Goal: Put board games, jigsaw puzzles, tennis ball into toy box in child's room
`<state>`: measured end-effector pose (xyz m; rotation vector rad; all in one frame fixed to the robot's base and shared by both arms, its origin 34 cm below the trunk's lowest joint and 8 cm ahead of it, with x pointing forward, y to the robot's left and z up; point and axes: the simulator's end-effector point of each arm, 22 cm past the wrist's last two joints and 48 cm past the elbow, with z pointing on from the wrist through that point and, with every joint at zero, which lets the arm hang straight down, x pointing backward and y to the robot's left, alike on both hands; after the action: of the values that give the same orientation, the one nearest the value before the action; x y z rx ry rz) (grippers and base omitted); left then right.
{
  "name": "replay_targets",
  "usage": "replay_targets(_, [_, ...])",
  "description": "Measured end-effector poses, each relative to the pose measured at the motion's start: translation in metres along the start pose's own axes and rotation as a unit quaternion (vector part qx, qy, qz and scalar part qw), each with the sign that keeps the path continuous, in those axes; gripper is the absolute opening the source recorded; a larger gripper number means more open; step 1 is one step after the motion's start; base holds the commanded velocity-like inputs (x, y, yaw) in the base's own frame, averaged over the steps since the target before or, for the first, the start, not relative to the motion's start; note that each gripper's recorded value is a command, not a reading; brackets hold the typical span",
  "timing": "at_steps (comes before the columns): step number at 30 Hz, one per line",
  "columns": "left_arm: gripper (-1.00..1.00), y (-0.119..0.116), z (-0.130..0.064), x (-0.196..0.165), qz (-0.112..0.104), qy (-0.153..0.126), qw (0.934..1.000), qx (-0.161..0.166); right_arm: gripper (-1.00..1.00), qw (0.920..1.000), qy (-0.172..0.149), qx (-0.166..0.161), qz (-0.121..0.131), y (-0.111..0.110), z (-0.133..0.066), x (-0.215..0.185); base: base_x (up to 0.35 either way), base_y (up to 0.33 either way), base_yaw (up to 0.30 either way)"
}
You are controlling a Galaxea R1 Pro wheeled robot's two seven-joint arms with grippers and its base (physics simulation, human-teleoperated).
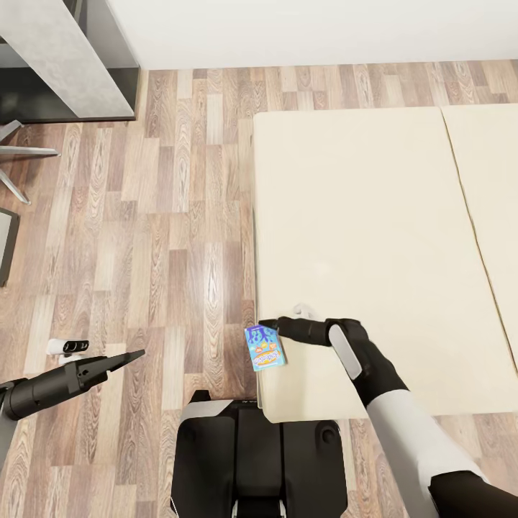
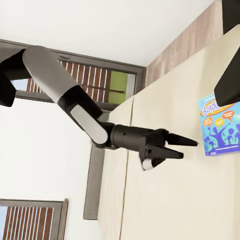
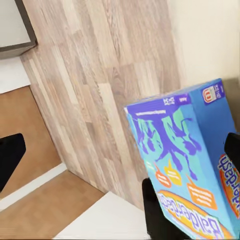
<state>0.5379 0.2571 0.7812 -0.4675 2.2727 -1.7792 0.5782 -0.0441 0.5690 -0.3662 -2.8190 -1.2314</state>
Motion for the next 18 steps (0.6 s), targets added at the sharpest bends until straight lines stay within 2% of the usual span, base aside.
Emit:
replay_targets(4, [1.0,0.001,-0.002,-0.001,0.001,0.001,1.0,-0.002,1.0,1.0,-0.003,-0.004,-0.007,0.006,-0.014,0.002,0.0,0.0,0.0])
replay_targets(6, [1.0,0.001,-0.002,-0.001,0.001,0.001,1.0,-0.003,1.0,0.9999,-0.004,0.001,-0.011,0.001,-0.023,0.001,0.0,0.0,0.0])
replay_targets(12, [1.0,0.001,-0.003,-0.001,0.001,0.002,1.0,-0.004,1.0,0.9999,-0.007,0.005,-0.015,-0.004,-0.032,-0.002,0.0,0.0,0.0])
replay_targets(16, [1.0,0.0,-0.003,-0.001,0.003,0.002,1.0,-0.005,1.0,0.9994,-0.019,-0.004,-0.028,0.008,-0.042,-0.001,0.0,0.0,0.0])
replay_targets(18, [1.0,-0.001,-0.004,-0.003,0.005,0.001,1.0,-0.006,1.0,0.999,-0.022,-0.013,-0.037,0.021,-0.051,0.007,0.0,0.0,0.0])
